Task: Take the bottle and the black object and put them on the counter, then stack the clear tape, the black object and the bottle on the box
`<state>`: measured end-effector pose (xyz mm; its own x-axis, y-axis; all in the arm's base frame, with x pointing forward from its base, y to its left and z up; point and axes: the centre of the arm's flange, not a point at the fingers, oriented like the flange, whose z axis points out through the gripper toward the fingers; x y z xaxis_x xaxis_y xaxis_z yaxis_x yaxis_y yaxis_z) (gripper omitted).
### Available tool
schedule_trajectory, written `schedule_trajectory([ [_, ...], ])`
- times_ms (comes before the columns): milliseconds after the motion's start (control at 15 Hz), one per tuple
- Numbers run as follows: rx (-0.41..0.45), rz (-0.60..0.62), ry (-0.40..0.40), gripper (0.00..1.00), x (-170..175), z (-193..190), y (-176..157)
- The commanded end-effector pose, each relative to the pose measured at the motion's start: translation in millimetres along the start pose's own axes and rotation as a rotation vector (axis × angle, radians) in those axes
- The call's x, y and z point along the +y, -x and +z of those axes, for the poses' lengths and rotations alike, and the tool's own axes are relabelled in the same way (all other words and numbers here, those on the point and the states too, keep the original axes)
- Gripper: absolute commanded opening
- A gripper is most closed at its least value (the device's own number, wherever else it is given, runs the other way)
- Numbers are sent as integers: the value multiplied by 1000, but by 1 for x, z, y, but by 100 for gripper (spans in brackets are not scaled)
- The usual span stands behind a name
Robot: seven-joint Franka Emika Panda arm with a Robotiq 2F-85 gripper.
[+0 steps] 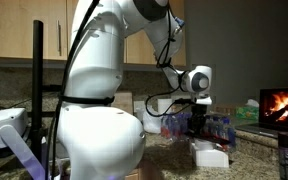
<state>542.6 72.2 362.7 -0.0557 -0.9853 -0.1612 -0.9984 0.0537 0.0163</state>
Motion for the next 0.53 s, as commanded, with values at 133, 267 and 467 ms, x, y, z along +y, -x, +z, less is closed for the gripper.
schedule_trajectory([
  [133, -6, -17, 12, 18, 0, -1, -3],
  [267, -8, -20, 13, 69, 0, 0, -2],
  [467, -7, -22, 9, 87, -1, 0, -1],
])
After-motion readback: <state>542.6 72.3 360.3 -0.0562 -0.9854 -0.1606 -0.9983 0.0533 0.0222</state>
